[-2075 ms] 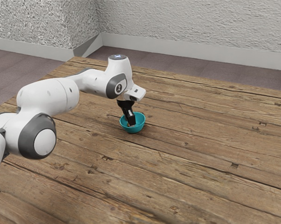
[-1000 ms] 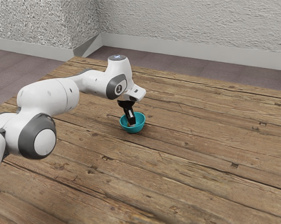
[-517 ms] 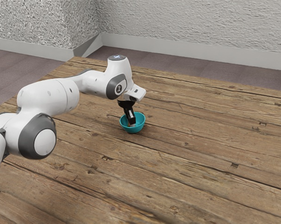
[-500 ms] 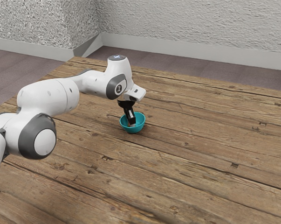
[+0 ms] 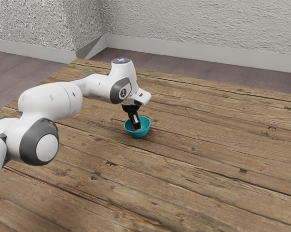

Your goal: Take strawberry from the bowl

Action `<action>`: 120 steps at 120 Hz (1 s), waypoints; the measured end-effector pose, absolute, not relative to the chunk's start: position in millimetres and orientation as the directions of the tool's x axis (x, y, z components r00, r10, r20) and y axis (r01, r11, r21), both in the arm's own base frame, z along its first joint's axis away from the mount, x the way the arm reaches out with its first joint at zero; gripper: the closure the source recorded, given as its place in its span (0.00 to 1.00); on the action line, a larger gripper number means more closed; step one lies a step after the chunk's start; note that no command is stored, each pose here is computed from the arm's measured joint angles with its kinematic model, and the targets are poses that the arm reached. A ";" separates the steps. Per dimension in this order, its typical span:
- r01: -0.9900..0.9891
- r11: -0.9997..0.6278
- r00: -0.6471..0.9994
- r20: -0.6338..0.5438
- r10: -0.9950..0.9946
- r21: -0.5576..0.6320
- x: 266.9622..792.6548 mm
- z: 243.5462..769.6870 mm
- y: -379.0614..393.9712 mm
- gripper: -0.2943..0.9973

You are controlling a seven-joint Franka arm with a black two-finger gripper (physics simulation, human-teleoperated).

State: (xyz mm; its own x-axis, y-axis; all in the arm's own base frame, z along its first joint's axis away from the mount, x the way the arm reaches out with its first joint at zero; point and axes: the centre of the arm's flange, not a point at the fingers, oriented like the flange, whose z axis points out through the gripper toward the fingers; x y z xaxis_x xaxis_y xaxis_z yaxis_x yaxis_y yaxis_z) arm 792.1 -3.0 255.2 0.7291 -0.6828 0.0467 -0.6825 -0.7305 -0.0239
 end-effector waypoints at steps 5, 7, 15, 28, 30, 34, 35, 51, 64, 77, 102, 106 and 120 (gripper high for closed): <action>-0.682 -0.731 0.730 0.046 -0.682 -0.023 792.1 254.2 -2.7 0.67; -0.682 -0.731 0.730 0.045 -0.682 -0.023 792.1 254.0 -2.7 0.67; -0.681 -0.732 0.731 0.044 -0.681 -0.023 792.1 253.6 -2.5 0.67; -0.679 -0.733 0.732 0.044 -0.680 -0.024 792.1 254.2 -2.5 0.68; -0.679 -0.734 0.732 0.044 -0.679 -0.024 792.1 254.4 -2.5 0.68; -0.679 -0.734 0.733 0.044 -0.679 -0.024 792.0 254.5 -2.5 0.68; -0.678 -0.734 0.733 0.044 -0.679 -0.024 792.0 254.5 -2.5 0.68; -0.675 -0.737 0.736 0.048 -0.676 -0.030 792.5 258.2 -2.4 0.70; -0.672 -0.739 0.737 0.054 -0.673 -0.041 793.3 267.9 -2.1 0.71; -0.670 -0.739 0.736 0.072 -0.673 -0.063 794.6 290.9 -3.9 0.73; -0.701 -0.704 0.693 0.125 -0.710 -0.111 794.4 346.8 -50.3 0.74; -0.712 -0.692 0.679 0.135 -0.721 -0.114 793.6 352.7 -65.2 0.74; -0.749 -0.651 0.632 0.165 -0.757 -0.120 790.4 359.2 -118.7 0.74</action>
State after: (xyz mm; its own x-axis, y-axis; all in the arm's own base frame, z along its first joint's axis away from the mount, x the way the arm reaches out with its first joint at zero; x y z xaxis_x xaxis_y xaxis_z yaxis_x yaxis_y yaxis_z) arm 790.4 -118.7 359.2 0.6320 -0.7572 0.1651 -0.7492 -0.6515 -0.1196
